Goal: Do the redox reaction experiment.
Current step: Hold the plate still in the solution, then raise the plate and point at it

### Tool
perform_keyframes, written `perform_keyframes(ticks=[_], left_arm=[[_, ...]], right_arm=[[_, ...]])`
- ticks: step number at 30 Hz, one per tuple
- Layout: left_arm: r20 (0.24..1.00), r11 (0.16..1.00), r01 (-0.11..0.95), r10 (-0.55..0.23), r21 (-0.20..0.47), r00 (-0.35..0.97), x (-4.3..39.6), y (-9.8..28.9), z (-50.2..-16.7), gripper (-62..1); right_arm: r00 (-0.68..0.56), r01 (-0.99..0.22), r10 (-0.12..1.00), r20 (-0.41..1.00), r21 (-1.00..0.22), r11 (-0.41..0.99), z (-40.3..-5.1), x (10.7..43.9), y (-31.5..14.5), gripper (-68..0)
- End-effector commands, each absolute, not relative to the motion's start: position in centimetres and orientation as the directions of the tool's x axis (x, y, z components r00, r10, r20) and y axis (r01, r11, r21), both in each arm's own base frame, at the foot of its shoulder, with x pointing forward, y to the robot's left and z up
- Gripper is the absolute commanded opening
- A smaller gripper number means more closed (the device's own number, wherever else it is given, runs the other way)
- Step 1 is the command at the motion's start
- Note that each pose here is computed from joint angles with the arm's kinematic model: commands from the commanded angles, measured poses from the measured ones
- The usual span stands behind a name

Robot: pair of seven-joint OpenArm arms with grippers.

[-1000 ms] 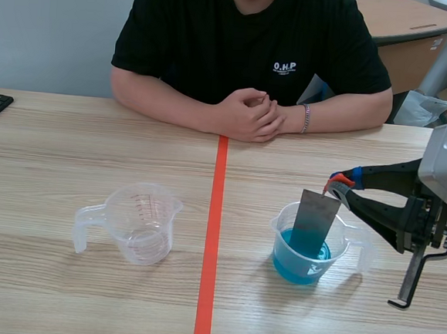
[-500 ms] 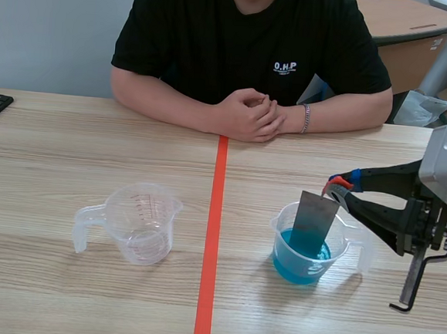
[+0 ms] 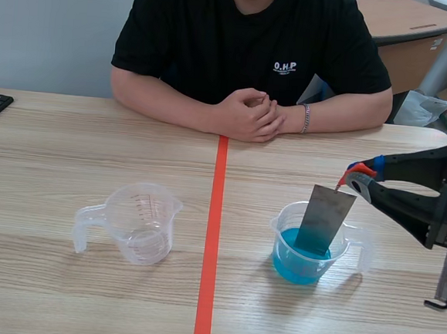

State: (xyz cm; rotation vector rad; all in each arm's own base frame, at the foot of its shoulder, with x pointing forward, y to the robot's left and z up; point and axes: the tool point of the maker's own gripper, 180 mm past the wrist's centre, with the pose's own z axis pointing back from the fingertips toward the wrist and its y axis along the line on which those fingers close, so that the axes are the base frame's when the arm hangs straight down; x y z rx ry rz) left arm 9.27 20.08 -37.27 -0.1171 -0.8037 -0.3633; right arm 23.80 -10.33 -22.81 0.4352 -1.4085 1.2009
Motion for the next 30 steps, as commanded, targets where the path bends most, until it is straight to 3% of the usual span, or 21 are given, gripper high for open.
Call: perform_keyframes(ticks=[1,30], left_arm=[[0.732,0.932,0.362,-0.267,0.029,0.627,9.5,19.9,-37.0,-56.9],[0.733,0.931,0.364,-0.266,0.027,0.626,9.5,19.8,-37.0,-56.9]], right_arm=[[-0.302,-0.806,0.36,0.883,-0.438,0.399,-21.0,24.0,-10.4,-66.0],[-0.448,-0.732,0.34,0.827,-0.558,0.392,-13.7,22.4,-9.6,-66.0]])
